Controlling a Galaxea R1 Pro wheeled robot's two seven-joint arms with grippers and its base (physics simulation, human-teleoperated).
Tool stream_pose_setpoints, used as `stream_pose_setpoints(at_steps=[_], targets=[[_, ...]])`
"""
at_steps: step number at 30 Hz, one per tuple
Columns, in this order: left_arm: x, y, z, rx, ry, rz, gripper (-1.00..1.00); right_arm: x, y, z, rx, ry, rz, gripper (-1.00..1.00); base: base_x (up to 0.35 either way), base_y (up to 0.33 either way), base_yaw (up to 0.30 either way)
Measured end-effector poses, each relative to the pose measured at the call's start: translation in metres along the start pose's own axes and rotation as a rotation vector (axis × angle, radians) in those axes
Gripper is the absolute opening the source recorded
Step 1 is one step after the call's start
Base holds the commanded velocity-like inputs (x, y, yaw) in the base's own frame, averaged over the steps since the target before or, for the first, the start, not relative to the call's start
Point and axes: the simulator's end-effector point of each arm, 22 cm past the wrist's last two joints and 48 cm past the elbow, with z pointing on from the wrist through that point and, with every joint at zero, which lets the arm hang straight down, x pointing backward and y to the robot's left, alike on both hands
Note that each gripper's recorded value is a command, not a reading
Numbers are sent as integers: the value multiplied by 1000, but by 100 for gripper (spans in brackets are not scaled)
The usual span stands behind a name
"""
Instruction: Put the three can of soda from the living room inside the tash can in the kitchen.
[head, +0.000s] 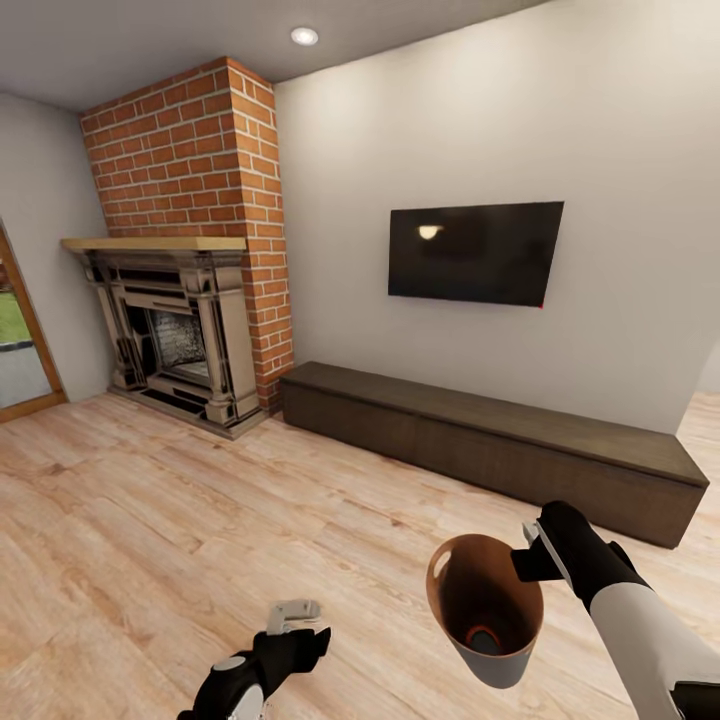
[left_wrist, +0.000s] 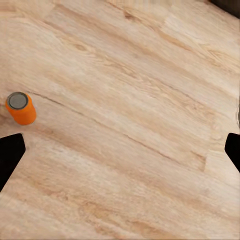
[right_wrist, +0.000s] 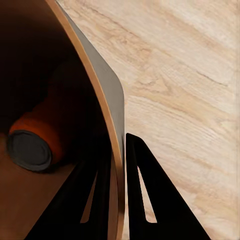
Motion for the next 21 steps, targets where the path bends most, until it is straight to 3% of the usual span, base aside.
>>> stream_pose_setpoints(at_steps=[5,11,17,21], targets=[[-3,14,-4,-27,21,-28,100,-2,-1,-8,-2,3,1,-100,0,0,0],[-5,15,-10,-34,48,-33,100,-1,0,-15,-7,12,0,-100,0,0,0],[30,35,-4,-86,165,-50,100,-4,1,-24,-15,14,4,-100,0,0,0],[34,44,-4,-111,198,-50,100,-6,0,-30,-17,17,6,-100,0,0,0]])
